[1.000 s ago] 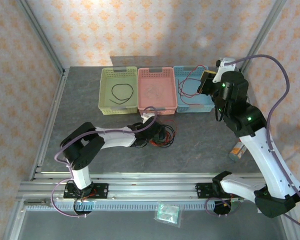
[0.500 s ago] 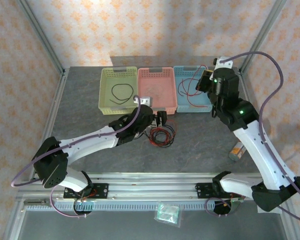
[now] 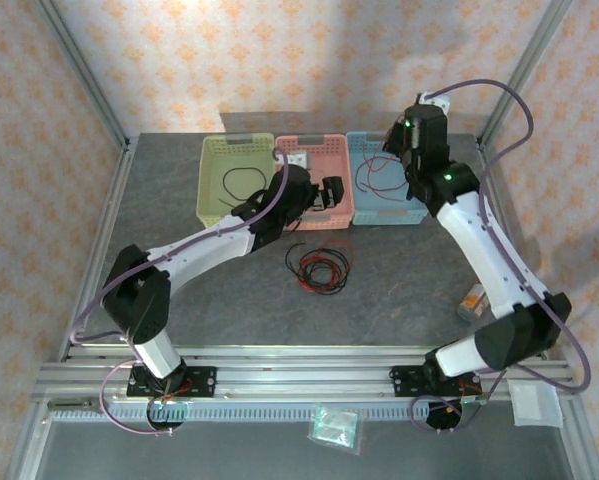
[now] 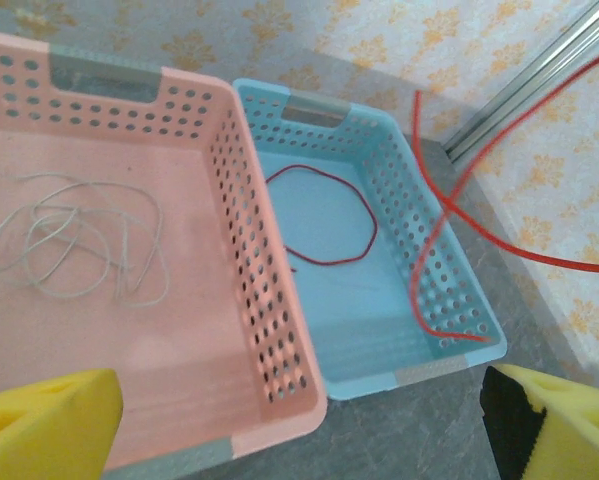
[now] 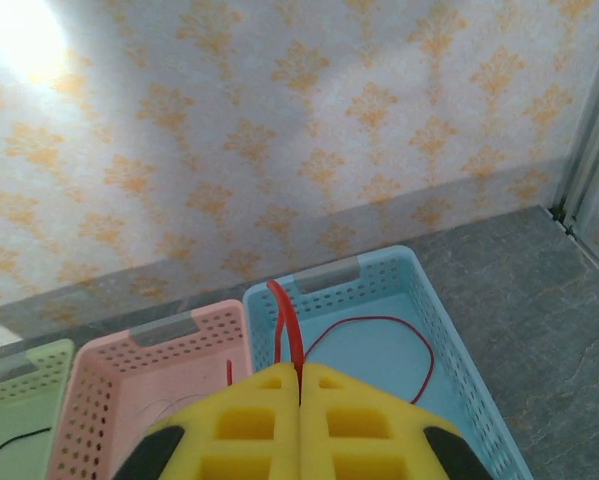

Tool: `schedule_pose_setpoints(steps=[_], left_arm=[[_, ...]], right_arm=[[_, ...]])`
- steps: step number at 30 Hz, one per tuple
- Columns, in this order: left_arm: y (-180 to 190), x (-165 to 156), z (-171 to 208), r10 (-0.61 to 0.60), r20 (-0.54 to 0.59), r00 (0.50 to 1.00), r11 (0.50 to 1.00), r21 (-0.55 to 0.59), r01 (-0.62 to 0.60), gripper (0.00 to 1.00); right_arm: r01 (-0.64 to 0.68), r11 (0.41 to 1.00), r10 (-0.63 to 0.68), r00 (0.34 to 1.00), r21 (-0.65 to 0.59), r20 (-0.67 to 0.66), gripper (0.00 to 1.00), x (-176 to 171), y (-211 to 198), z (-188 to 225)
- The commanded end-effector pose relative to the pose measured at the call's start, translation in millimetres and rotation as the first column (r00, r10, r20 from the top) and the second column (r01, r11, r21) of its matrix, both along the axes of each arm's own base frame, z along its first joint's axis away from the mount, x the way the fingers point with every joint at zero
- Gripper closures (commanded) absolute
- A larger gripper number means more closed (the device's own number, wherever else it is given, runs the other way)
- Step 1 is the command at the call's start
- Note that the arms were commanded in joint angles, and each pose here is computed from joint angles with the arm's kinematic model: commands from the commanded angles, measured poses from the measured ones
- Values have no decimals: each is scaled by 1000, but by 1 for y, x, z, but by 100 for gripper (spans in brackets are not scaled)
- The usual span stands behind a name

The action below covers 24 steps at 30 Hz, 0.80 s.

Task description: Untangle the cables

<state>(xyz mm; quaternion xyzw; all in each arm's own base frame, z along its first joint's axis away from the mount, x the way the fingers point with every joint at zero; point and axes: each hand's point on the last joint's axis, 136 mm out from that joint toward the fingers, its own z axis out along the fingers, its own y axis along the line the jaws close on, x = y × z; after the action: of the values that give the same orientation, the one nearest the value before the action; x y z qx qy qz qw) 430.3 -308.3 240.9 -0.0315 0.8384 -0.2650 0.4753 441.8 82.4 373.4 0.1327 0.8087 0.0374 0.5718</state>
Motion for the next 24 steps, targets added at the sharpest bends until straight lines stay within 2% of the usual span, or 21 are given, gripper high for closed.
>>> schedule_pose_setpoints(steps=[1, 7, 12, 17, 24], left_arm=[[-11, 10, 17, -36, 27, 999, 999, 11, 35, 6], [-26, 20, 13, -62, 13, 998, 998, 9, 62, 6], [-33, 19, 3, -78, -10, 997, 997, 8, 78, 6], [-36, 16, -11, -86, -35, 996, 996, 22, 87, 6], [-36, 15, -33, -94, -81, 992, 992, 76, 100, 5]], right_arm=[[12, 998, -14, 1000, 66, 28, 100, 25, -5, 3], [-50, 988, 61, 995, 148, -74, 100, 67, -2, -48], [-118, 975, 144, 980, 188, -134, 100, 82, 9, -83], [-7, 989, 47, 963, 150, -265, 100, 93, -12, -146], [70, 997, -59, 897, 9, -439, 100, 105, -30, -229]])
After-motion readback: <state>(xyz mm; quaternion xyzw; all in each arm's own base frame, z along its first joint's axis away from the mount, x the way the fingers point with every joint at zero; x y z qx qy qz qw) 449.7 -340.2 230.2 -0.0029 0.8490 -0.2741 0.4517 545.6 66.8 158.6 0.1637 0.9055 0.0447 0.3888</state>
